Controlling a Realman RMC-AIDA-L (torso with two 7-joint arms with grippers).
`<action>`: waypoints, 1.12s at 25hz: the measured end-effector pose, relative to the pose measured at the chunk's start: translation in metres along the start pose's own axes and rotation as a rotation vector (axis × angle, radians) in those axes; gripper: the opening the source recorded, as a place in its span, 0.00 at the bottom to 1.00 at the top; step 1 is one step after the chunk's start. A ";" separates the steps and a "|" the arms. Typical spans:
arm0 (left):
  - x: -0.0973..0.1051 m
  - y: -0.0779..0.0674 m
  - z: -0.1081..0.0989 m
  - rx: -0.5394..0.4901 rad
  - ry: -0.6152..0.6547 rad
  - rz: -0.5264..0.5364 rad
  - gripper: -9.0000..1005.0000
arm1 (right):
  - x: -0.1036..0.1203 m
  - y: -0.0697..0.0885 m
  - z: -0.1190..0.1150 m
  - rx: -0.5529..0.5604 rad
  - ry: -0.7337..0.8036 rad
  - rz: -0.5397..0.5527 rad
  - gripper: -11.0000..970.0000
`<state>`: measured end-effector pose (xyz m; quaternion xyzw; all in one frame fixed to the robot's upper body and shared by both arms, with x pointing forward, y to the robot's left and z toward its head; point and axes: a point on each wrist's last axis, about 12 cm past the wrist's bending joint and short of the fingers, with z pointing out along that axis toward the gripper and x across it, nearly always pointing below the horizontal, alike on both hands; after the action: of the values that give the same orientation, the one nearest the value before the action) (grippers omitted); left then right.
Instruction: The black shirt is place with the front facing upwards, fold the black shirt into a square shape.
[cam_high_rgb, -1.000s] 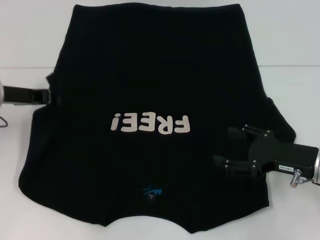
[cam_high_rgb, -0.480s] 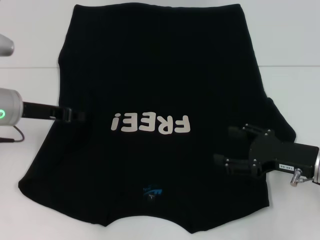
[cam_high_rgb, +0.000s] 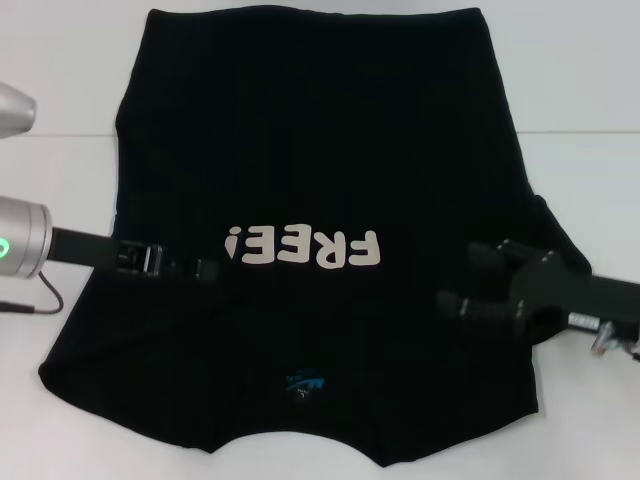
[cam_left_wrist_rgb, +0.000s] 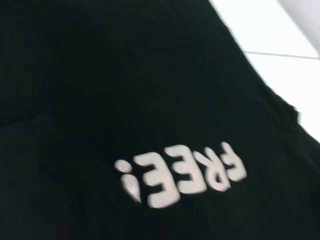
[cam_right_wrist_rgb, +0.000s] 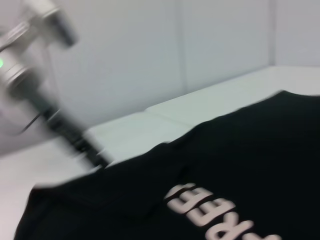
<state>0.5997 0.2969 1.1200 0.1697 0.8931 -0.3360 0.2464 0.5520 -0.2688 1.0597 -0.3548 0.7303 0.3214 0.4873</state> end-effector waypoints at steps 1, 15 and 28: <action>0.003 -0.002 -0.001 0.031 -0.009 0.023 0.32 | -0.004 -0.004 -0.004 0.014 -0.003 0.050 0.96; 0.073 -0.032 -0.001 0.355 -0.375 0.520 0.88 | -0.081 -0.074 -0.082 0.309 0.327 0.773 0.96; 0.096 -0.036 0.005 0.356 -0.419 0.550 0.93 | -0.066 -0.080 -0.045 0.416 0.560 0.854 0.96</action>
<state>0.5059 0.2813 1.0821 0.3709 0.6722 -0.4346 0.4709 0.6148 -0.3353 1.1258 0.0048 0.9591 0.2329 0.1606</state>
